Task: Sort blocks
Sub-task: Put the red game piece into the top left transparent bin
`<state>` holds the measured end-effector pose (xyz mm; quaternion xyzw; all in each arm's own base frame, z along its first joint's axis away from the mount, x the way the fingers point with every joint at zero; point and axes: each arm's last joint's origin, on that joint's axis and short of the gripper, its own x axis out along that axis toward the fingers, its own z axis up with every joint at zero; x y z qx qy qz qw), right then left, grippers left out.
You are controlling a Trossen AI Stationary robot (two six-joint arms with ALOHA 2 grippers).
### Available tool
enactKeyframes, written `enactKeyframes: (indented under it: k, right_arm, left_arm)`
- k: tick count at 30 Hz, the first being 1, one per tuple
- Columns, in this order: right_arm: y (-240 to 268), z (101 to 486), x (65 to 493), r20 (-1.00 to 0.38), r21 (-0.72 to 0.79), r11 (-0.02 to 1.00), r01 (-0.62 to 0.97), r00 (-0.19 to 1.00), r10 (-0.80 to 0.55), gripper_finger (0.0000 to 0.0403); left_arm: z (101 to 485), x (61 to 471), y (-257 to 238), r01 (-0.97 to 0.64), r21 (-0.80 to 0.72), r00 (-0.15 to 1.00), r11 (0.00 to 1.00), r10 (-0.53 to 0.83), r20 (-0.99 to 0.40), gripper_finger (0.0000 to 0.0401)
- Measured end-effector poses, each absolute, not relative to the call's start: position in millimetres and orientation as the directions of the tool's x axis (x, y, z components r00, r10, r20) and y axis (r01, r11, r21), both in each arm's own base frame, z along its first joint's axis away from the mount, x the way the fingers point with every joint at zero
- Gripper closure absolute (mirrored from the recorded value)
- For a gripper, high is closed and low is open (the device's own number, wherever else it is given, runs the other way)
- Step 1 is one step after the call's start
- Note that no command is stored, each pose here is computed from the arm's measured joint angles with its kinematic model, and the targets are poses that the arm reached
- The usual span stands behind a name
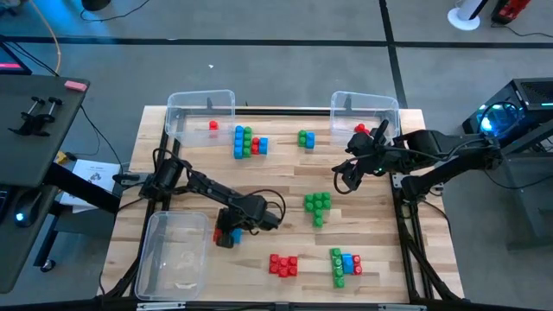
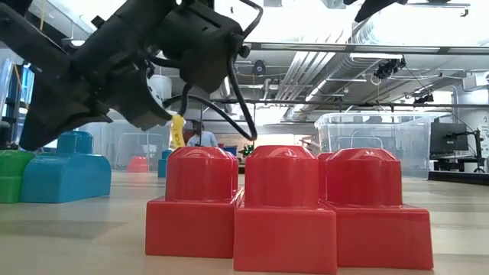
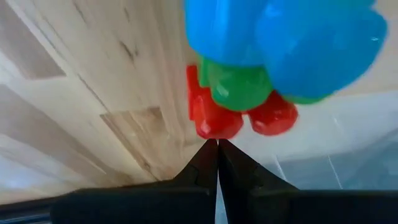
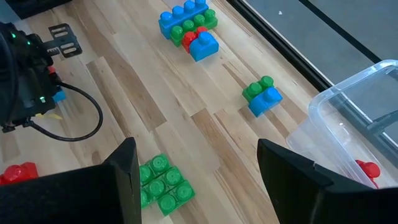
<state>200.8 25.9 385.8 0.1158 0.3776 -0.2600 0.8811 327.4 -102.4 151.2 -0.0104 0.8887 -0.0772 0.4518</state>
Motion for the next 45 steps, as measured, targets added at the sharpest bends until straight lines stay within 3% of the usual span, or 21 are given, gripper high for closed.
enactKeyframes:
  k: [14, 21, 30, 37, 45]
  right_arm:
    - [25.8, 385.8, 200.8, -0.726, 0.012, 0.835, 0.551, 0.579, -0.372, 0.0194]
    - [25.8, 385.8, 200.8, -0.725, 0.012, 0.834, 0.551, 0.579, -0.372, 0.0194]
    - [25.8, 385.9, 200.8, -0.724, 0.014, 0.833, 0.553, 0.58, -0.373, 0.0194]
    - [25.9, 386.1, 201.2, -0.722, 0.018, 0.832, 0.554, 0.583, -0.373, 0.0194]
    - [26.0, 386.5, 201.8, -0.718, 0.023, 0.832, 0.554, 0.589, -0.371, 0.0194]
  left_arm:
    - [149.0, 329.5, -110.3, 0.075, -0.168, -0.55, 0.983, -0.1, -0.829, 0.0401]
    - [149.7, 333.7, -91.9, 0.169, -0.033, -0.522, 0.985, 0.061, -0.851, 0.0401]
    - [149.1, 345.1, -46.2, 0.126, 0.048, -0.486, 0.991, 0.103, -0.868, 0.0401]
    - [153.0, 360.3, -17.1, -0.042, 0.015, -0.4, 0.999, -0.004, -0.916, 0.0401]
    - [176.7, 400.8, 7.1, -0.206, -0.01, -0.102, 0.979, -0.032, -0.994, 0.0401]
